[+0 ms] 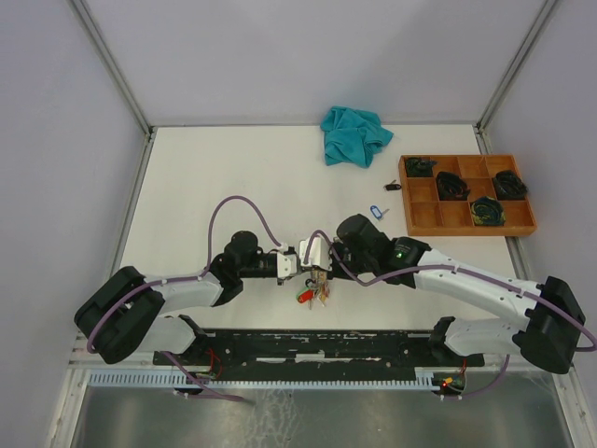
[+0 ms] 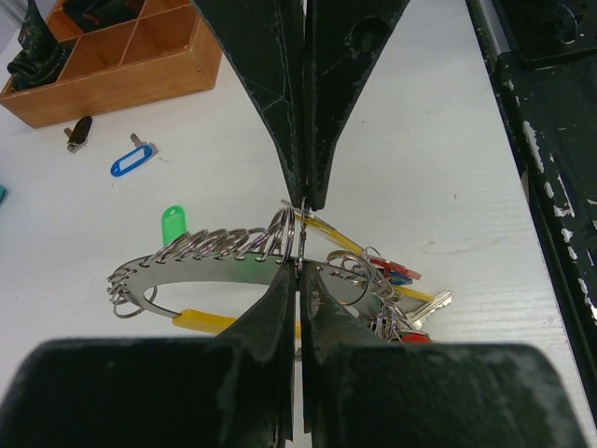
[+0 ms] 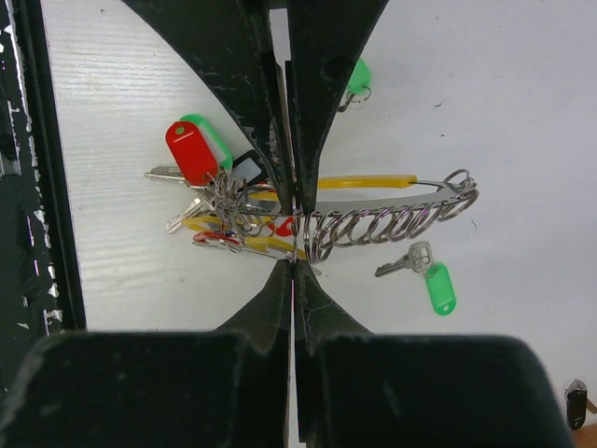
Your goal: Put the keys on the keyring
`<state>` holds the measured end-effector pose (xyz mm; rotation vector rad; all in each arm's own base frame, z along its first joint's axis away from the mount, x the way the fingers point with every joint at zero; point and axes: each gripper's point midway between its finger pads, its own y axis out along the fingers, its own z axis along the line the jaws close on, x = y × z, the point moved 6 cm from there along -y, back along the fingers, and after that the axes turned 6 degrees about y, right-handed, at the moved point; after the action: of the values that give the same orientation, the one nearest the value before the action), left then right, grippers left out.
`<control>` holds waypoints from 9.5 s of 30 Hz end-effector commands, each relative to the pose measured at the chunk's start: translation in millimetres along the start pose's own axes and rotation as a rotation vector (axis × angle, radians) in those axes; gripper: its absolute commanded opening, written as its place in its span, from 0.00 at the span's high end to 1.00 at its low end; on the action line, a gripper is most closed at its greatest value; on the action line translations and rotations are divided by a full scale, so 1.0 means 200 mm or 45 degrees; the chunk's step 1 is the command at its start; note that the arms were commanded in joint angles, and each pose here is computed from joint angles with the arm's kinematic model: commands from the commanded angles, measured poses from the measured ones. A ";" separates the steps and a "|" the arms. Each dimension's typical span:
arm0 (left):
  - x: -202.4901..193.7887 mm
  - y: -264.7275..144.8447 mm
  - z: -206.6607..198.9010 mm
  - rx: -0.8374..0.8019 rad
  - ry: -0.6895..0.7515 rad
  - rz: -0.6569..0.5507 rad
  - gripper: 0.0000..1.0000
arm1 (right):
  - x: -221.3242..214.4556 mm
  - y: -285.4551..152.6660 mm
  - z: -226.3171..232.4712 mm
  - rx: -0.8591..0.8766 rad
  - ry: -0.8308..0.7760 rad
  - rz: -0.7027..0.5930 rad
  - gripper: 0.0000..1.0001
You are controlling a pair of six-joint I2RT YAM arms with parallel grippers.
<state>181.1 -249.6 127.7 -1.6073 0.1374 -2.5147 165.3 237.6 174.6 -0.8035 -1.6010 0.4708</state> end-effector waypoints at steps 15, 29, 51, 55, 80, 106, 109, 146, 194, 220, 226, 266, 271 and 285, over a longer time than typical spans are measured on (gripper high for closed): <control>0.16 0.03 0.09 0.023 0.096 -0.160 0.97 | 0.14 0.03 -0.01 0.032 -0.006 -0.134 0.99; 0.17 0.03 0.08 0.008 0.116 -0.172 0.97 | 0.17 0.06 -0.02 0.048 0.004 -0.160 0.99; 0.19 0.02 0.08 0.037 0.153 -0.161 0.97 | 0.19 0.10 -0.05 0.056 0.064 -0.162 0.99; 0.18 0.02 0.08 0.052 0.155 -0.137 0.97 | 0.17 0.05 -0.05 0.030 0.058 -0.138 0.99; 0.15 0.01 0.10 0.099 0.135 -0.086 0.97 | 0.08 -0.04 -0.04 -0.035 0.054 -0.032 0.99; 0.15 0.01 0.12 0.143 0.112 -0.067 0.97 | 0.04 -0.08 -0.02 -0.047 0.062 0.005 0.99; 0.15 0.01 0.12 0.131 0.115 -0.075 0.97 | 0.05 -0.08 -0.03 -0.046 0.057 -0.012 0.99; 0.15 0.02 0.11 0.103 0.106 -0.078 0.97 | 0.09 -0.07 -0.08 -0.131 0.042 -0.043 0.99; 0.16 0.03 0.11 0.087 0.086 -0.083 0.97 | 0.09 -0.01 -0.06 -0.048 0.043 -0.047 0.99; 0.18 0.03 0.11 0.083 0.078 -0.109 0.97 | 0.14 0.05 -0.04 0.058 0.039 -0.063 0.99; 0.21 0.03 0.12 0.088 0.050 -0.131 0.97 | 0.14 0.06 -0.03 0.091 0.030 -0.055 0.99; 0.11 -0.02 0.16 0.215 -0.185 -0.060 0.97 | 0.04 -0.05 -0.06 -0.134 0.065 -0.040 0.99; 0.08 -0.01 0.13 0.171 -0.148 -0.057 0.97 | 0.03 -0.01 -0.07 -0.133 0.056 -0.057 0.99; 0.01 -0.02 0.09 0.092 0.192 -0.055 0.97 | 0.00 0.02 -0.07 -0.035 0.035 -0.138 0.99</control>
<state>191.4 -243.5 121.5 -1.6279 0.0780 -2.4382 177.9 230.7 163.3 -0.8186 -1.5626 0.3882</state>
